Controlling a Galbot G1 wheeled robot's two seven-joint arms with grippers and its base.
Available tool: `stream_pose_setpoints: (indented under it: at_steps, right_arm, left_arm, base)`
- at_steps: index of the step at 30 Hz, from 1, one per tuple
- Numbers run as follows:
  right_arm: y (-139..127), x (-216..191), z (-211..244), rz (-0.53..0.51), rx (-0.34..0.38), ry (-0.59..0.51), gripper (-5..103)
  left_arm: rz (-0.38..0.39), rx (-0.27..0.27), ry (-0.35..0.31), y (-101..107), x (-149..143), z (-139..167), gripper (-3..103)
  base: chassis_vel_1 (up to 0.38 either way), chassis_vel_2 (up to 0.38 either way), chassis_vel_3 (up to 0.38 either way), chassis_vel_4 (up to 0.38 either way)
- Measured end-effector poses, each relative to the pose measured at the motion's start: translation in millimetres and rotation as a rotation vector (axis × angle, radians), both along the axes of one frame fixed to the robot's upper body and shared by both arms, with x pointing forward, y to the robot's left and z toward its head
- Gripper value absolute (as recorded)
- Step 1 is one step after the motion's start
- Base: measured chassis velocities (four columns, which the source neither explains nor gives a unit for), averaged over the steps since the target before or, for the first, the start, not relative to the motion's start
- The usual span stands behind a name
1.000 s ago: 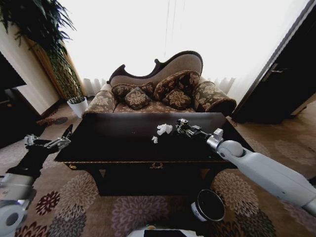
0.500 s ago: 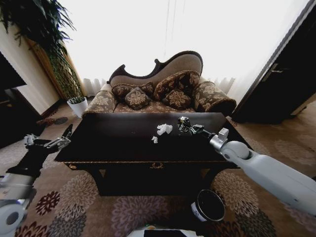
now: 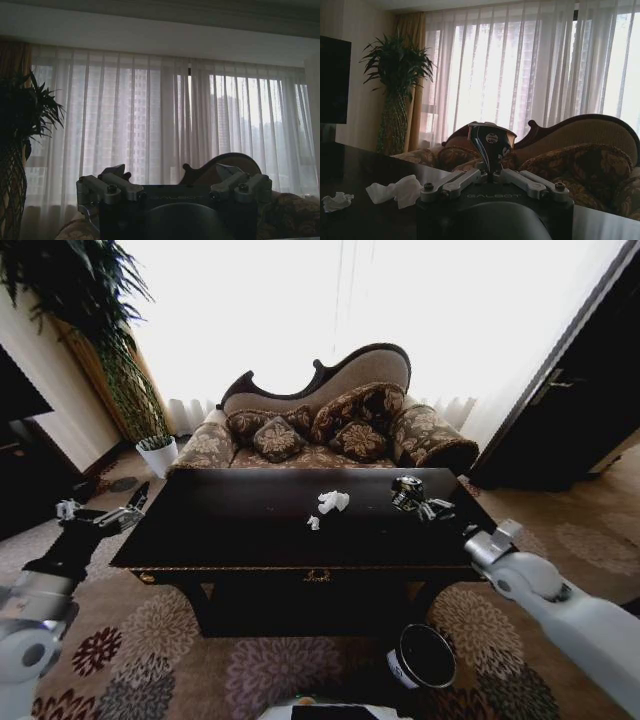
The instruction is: Move to the front of the table and place the trash on the table into the trash bin.
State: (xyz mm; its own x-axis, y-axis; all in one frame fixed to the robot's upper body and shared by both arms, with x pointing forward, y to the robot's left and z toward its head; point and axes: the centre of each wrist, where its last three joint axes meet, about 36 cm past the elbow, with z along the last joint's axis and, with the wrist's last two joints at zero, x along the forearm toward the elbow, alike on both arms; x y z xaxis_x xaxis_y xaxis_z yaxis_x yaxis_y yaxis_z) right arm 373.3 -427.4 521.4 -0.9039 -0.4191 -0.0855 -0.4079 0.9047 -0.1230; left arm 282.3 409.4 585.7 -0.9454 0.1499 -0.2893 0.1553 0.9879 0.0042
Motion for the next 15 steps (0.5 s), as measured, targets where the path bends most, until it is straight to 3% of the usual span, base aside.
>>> stream_pose_setpoints:
  at_steps: [12, 15]
  right_arm:
    - [18, -83, 4, -0.102, 0.094, -0.048, 0]
    - [32, -108, 5, -0.151, 0.163, -0.052, 0]
  left_arm:
    - [-0.034, -0.026, 0.024, -4, 19, -10, 100]
    - [-0.044, -0.038, 0.03, -6, 24, -13, 100]
  base:
    - [0.0, 0.0, 0.0, 0.0]
    - [0.0, 0.0, 0.0, 0.0]
